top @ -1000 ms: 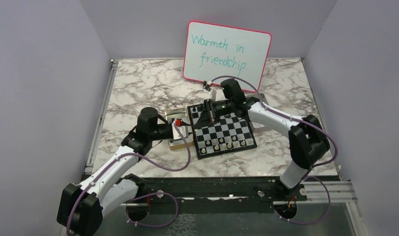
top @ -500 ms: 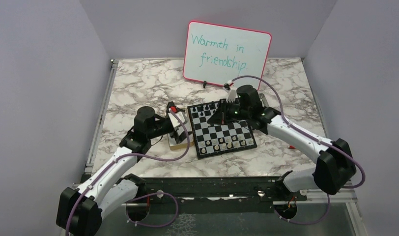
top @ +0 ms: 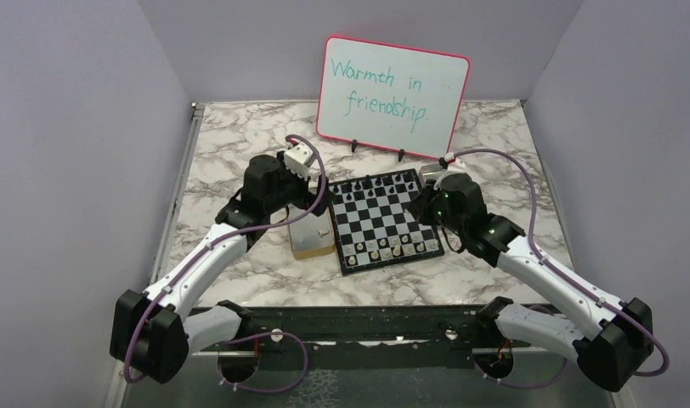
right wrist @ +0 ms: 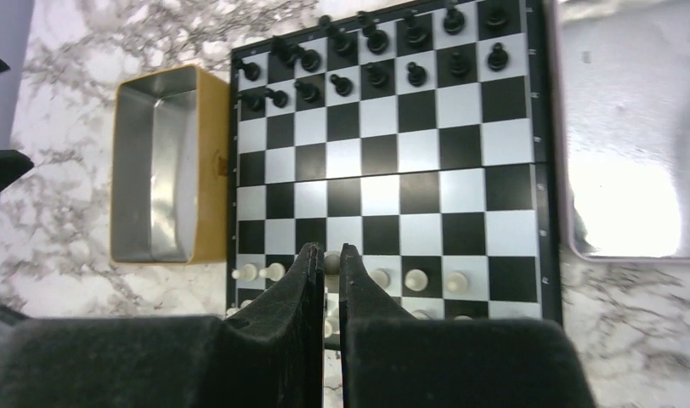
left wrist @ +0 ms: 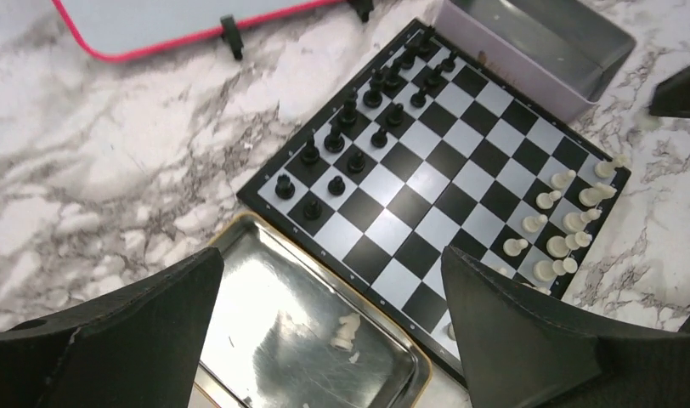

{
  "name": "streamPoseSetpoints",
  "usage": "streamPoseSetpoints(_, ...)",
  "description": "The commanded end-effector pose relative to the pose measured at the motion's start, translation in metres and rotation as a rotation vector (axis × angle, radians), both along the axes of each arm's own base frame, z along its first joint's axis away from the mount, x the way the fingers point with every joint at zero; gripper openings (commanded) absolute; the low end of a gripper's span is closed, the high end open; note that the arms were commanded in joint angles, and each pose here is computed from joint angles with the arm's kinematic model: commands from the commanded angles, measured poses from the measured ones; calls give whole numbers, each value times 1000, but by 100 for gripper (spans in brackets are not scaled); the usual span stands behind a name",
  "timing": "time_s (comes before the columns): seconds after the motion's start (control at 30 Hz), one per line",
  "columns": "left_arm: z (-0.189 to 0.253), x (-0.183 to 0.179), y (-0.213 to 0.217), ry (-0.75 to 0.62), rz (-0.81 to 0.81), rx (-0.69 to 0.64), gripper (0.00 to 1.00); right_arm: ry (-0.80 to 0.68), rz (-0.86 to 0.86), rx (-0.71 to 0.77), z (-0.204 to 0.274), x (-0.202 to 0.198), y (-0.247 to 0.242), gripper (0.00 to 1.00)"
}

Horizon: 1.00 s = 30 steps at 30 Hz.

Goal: Set up the chess pieces on the board
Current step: Place the chess piece on the chessboard.

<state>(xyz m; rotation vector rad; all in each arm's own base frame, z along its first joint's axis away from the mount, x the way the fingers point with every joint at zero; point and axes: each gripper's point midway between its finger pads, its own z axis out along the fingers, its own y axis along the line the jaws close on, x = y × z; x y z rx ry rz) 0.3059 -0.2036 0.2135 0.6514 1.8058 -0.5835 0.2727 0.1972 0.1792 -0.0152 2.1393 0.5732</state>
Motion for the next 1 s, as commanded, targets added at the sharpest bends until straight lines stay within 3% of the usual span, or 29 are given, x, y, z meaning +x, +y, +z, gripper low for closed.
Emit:
streamPoseSetpoints(0.0, -23, 10, 8, 199, 149, -28, 99, -13, -143, -95, 1, -3, -39, 1)
streamPoseSetpoints(0.1, -29, 16, 14, 206, 204, -32, 99, -23, -201, -122, 13, -5, -53, 1)
streamPoseSetpoints(0.2, -38, 31, 51, 207, 463, -5, 99, -29, -271, -157, 17, -5, -69, 0)
streamPoseSetpoints(0.27, -41, 34, 69, 186, 552, 26, 99, -17, -307, -179, 12, -5, -76, 1)
streamPoseSetpoints(0.5, -43, 20, 55, 152, 389, 63, 99, 30, -384, -230, -10, 0, -85, 0)
streamPoseSetpoints(0.67, -47, 16, 56, 134, 365, 79, 99, 106, -396, -176, -36, 6, -67, 1)
streamPoseSetpoints(0.97, -45, 11, 53, 119, 342, 88, 99, 156, -478, -255, -76, 10, -78, 1)
